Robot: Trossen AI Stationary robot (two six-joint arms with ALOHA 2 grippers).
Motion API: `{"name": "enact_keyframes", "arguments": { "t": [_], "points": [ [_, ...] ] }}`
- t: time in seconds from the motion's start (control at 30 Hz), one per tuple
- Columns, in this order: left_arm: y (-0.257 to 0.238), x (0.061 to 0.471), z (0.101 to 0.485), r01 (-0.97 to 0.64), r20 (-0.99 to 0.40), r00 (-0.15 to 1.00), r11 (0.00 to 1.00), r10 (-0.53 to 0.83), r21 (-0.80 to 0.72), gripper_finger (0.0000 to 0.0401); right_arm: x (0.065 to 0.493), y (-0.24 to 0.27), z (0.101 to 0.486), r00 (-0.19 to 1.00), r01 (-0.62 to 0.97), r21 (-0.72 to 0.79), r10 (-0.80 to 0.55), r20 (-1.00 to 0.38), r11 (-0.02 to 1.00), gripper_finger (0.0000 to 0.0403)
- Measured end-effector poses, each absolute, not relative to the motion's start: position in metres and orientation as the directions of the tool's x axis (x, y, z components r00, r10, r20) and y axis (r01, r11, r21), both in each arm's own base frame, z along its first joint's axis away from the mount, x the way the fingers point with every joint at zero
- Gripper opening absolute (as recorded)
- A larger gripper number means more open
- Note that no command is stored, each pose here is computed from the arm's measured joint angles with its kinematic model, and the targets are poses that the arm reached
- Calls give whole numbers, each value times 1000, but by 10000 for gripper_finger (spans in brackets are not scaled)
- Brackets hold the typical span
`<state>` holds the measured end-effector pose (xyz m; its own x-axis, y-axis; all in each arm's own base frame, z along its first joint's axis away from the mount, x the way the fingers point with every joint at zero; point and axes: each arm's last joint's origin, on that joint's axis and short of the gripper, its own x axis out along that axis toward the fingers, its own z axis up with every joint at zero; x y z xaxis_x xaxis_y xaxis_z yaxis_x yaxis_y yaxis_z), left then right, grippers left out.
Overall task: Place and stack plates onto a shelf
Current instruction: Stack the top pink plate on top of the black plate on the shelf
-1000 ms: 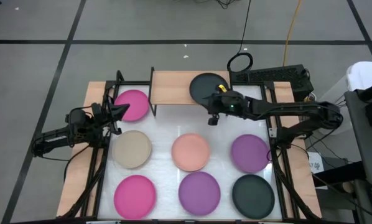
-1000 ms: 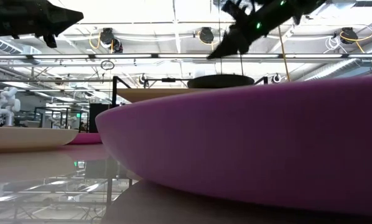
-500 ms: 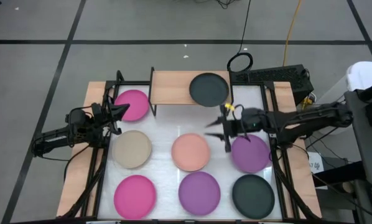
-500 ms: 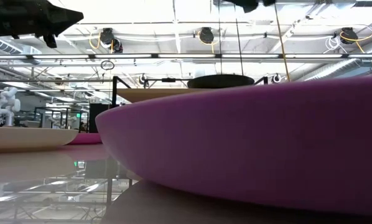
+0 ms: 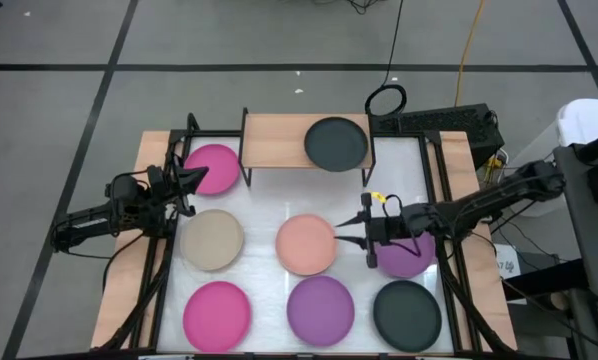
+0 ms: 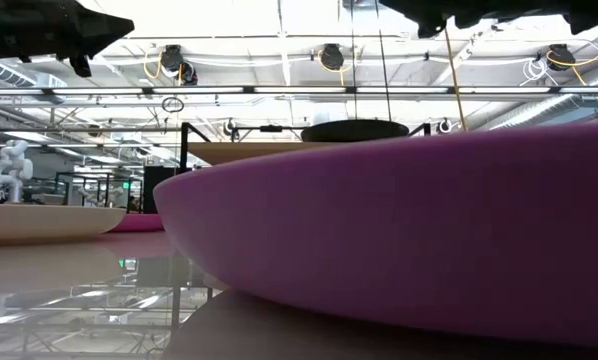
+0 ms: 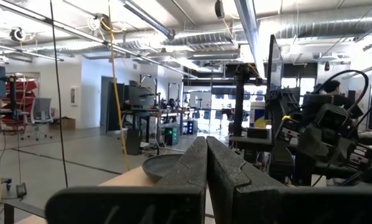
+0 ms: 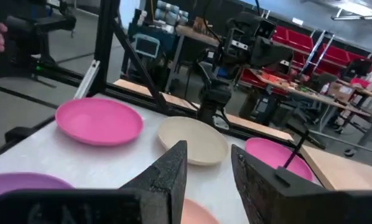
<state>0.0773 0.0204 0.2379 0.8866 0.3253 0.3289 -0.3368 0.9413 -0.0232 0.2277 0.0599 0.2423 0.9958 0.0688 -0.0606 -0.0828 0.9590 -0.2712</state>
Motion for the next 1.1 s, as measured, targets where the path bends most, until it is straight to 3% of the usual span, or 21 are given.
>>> {"name": "enact_keyframes", "arguments": {
  "t": [0.43, 0.77, 0.97, 1.1],
  "points": [
    [20, 73, 247, -332, 426, 847, 942, 317, -40, 4, 228, 60, 243, 996, -83, -257, 71, -57, 963, 110],
    [19, 74, 247, -244, 421, 853, 949, 308, -199, 4, 228, 60, 243, 996, -84, -229, 73, -57, 970, 110],
    [20, 74, 250, -246, 449, 837, 948, 313, -202, 4, 228, 60, 243, 996, -85, -228, 73, -57, 970, 110],
    [17, 77, 265, -165, 438, 874, 976, 213, -145, 4, 228, 60, 243, 996, -84, -231, 72, -57, 969, 110]
  ]
}}
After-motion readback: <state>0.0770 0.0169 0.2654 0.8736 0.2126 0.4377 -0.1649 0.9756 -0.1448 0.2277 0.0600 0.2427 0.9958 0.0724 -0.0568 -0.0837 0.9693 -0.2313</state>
